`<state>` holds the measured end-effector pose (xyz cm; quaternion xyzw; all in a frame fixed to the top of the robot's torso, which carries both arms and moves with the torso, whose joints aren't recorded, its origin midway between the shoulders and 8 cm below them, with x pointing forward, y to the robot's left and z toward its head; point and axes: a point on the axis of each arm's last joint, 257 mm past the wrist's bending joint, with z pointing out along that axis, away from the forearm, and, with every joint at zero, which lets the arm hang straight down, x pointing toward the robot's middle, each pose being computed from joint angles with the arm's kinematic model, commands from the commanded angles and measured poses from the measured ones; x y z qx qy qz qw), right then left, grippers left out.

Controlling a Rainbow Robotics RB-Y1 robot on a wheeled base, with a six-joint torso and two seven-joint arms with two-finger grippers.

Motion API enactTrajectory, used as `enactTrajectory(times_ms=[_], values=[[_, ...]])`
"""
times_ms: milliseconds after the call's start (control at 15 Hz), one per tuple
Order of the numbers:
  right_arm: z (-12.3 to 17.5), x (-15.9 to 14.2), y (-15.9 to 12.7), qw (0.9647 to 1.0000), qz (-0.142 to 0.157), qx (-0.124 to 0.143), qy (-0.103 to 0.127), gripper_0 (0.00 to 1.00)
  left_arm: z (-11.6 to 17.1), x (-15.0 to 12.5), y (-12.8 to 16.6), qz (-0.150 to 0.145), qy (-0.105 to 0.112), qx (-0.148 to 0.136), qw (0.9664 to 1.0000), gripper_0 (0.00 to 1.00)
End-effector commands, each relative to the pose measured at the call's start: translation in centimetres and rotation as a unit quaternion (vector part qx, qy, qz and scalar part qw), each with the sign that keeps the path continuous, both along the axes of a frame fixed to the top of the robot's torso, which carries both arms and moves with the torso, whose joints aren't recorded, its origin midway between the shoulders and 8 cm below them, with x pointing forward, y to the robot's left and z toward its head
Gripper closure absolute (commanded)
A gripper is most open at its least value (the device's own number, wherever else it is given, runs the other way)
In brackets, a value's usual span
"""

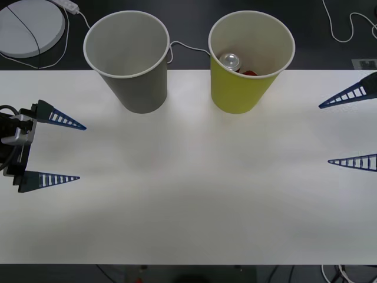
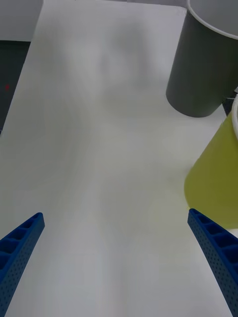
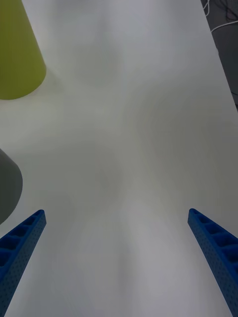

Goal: Put the can into the green bin and the plastic bottle into the gray bin

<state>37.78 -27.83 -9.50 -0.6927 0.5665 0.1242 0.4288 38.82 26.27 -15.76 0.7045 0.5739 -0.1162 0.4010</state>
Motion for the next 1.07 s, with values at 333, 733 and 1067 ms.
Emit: enactTrajectory(times_ms=[333, 733, 1067], values=[[-4.0, -1.1, -1.1, 0.9999, -0.008, -0.006, 0.01, 0.0, 0.0, 0.0, 0.0, 0.0, 0.0, 0.0, 1.0, 0.0], [-7.2, -1.4, -1.4, 0.9998, -0.006, -0.018, -0.011, 0.0, 0.0, 0.0, 0.0, 0.0, 0.0, 0.0, 1.0, 0.0], [-8.9, -2.0, -1.1, 0.9998, -0.005, -0.015, -0.012, 0.0, 0.0, 0.0, 0.0, 0.0, 0.0, 0.0, 1.0, 0.0]])
